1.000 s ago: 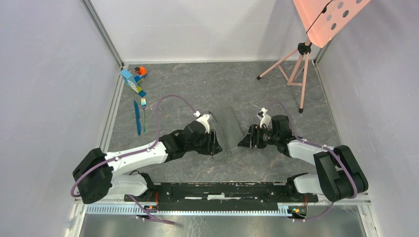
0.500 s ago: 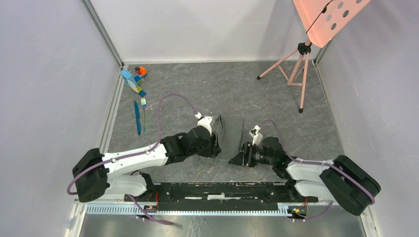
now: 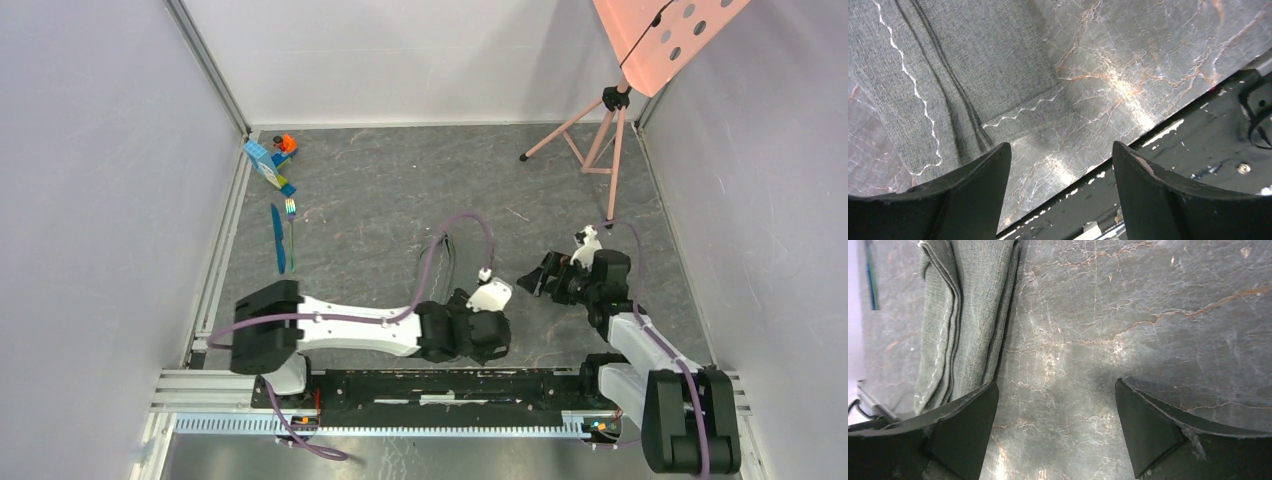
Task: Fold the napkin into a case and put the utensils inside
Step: Fold the 2/3-rectangle-folded napkin at the center of the board.
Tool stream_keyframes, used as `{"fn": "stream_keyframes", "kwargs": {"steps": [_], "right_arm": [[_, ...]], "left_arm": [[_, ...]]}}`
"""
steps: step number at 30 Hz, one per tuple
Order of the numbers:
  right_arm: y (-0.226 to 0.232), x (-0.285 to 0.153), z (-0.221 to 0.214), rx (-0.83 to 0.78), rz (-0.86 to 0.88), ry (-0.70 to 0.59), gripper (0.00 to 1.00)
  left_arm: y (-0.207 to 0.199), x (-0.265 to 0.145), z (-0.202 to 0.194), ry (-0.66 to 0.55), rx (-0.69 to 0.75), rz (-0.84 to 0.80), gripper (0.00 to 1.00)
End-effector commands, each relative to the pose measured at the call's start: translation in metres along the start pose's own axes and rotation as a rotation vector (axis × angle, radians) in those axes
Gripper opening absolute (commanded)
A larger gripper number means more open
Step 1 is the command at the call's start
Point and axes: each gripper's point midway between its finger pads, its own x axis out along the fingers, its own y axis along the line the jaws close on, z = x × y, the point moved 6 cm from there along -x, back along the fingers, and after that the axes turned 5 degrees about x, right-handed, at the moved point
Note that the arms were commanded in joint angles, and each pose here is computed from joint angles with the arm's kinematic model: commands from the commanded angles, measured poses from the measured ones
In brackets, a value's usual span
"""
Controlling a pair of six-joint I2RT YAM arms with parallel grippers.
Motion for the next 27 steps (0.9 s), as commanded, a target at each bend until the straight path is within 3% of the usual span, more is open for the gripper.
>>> {"fn": "stream_keyframes", "kwargs": {"steps": [1,8,14,19,24,27], "right_arm": [[-0.005,-0.006,-0.015,0.037,0.137,0.111,0.92],[0.0,-0.007,-0.012,0.027,0.167,0.085,0.93],[0.004,-0.008,-0.014,0.046,0.206,0.077,0.94],[0.01,-0.007,-0.014,0.049,0.249,0.071,0.96],[0.027,0.001,-0.021,0.142,0.291,0.091,0.98],[0.039,0.006,-0.024,0.214,0.334,0.088,0.98]], "left_arm": [[0.003,0.01,0.006,0.013,0.158,0.147,0.8],[-0.008,0.036,0.007,0.076,0.256,0.225,0.76],[0.002,0.057,-0.007,0.132,0.306,0.324,0.61],[0.014,0.068,-0.014,0.168,0.309,0.359,0.38],[0.015,0.056,0.001,0.113,0.253,0.326,0.07],[0.016,0.041,0.012,0.064,0.215,0.303,0.02]]}}
